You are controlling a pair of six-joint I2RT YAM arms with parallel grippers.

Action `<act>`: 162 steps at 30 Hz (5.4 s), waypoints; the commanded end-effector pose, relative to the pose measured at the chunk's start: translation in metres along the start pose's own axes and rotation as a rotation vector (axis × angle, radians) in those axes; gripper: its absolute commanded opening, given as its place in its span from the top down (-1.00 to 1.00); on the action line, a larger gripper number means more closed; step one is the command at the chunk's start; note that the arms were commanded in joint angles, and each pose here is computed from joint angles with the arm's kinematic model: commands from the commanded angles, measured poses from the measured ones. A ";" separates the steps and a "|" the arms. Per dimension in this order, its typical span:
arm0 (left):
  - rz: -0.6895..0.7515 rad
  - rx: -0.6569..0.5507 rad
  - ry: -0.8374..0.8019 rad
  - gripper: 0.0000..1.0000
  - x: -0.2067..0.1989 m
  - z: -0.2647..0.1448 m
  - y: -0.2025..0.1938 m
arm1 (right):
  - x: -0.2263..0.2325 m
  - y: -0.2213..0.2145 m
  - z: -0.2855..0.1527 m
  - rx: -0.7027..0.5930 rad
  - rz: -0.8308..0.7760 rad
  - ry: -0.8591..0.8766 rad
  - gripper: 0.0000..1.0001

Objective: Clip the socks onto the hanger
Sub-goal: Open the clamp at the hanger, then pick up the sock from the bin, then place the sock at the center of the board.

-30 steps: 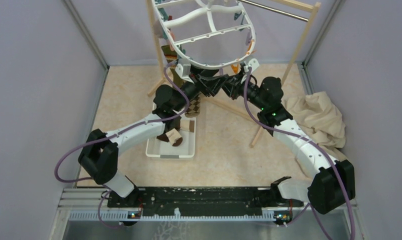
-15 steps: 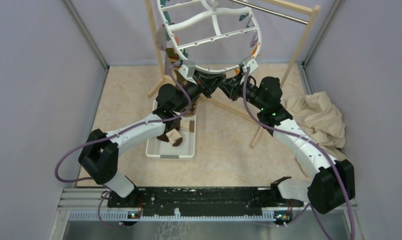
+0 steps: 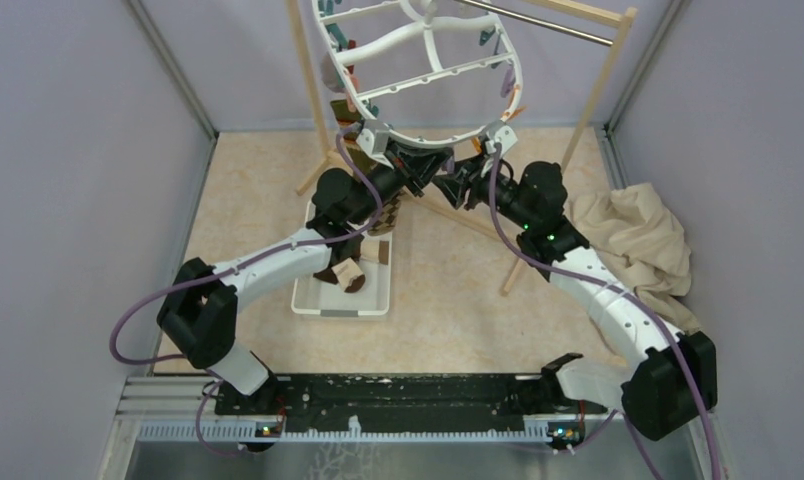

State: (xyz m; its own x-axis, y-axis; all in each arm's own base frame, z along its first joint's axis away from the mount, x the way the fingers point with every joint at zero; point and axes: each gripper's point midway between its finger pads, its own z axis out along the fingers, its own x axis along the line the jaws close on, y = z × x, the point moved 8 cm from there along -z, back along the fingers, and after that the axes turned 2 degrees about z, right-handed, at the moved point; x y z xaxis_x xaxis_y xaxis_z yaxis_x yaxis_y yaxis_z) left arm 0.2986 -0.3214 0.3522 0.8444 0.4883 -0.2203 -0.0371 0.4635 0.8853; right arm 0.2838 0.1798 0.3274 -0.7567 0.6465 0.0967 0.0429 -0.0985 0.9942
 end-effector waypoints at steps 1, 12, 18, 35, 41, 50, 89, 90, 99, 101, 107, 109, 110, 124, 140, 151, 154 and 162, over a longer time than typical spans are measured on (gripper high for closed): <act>-0.002 -0.038 -0.012 1.00 -0.004 0.001 0.013 | 0.015 0.017 -0.018 -0.049 0.004 -0.029 0.10; -0.010 -0.041 -0.017 1.00 -0.003 -0.008 0.020 | -0.009 -0.006 -0.083 -0.039 0.162 -0.472 0.04; -0.014 -0.035 -0.015 1.00 -0.002 -0.013 0.022 | 0.009 -0.047 -0.083 0.060 0.263 -0.301 -0.09; -0.018 -0.001 0.036 1.00 0.004 -0.031 0.025 | 0.117 -0.132 0.010 0.254 0.097 0.114 -0.03; -0.004 -0.001 0.077 1.00 0.007 -0.042 0.032 | 0.119 -0.143 0.037 0.185 0.071 0.156 0.04; -0.010 -0.008 0.083 1.00 0.008 -0.044 0.039 | 0.129 -0.155 0.070 0.140 0.090 0.258 0.08; -0.005 0.048 0.002 1.00 0.003 -0.044 0.059 | 0.123 -0.238 0.131 0.403 0.100 0.206 0.10; -0.006 0.050 0.001 1.00 0.003 -0.044 0.058 | 0.122 -0.239 0.132 0.408 0.096 0.202 0.12; -0.013 0.058 -0.005 1.00 0.003 -0.042 0.056 | 0.126 -0.242 0.134 0.434 0.105 0.251 0.78; -0.012 0.061 -0.003 1.00 0.004 -0.042 0.055 | 0.127 -0.238 0.133 0.421 0.108 0.250 1.00; -0.014 0.069 0.003 1.00 0.007 -0.041 0.052 | 0.126 -0.198 0.115 0.315 0.104 0.224 1.00; -0.012 0.069 0.005 1.00 0.008 -0.041 0.052 | 0.125 -0.180 0.106 0.272 0.102 0.216 1.00; -0.012 0.069 0.007 1.00 0.009 -0.041 0.052 | 0.124 -0.171 0.100 0.248 0.106 0.214 1.00; -0.013 0.064 0.000 1.00 0.009 -0.040 0.052 | 0.109 -0.108 0.049 0.172 0.077 0.160 1.00; -0.003 0.083 0.021 1.00 0.014 -0.040 0.045 | 0.102 -0.127 -0.063 0.145 0.247 0.053 1.00; -0.013 0.083 0.005 1.00 0.013 -0.038 0.045 | 0.086 -0.053 -0.076 0.035 0.107 -0.097 1.00; -0.015 0.083 0.003 1.00 0.012 -0.039 0.045 | 0.069 -0.051 -0.081 0.074 0.119 -0.221 1.00; -0.026 0.091 -0.007 1.00 0.013 -0.037 0.041 | 0.039 -0.082 -0.087 0.244 0.143 -0.491 1.00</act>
State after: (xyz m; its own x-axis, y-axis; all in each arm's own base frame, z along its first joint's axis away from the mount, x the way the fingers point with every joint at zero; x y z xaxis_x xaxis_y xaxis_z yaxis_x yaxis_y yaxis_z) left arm 0.2863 -0.2648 0.3694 0.8329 0.4968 -0.2440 0.0185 0.4157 0.9093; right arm 0.1848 0.1612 0.2528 -0.5044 0.8383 0.2068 0.2591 -0.0815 0.9624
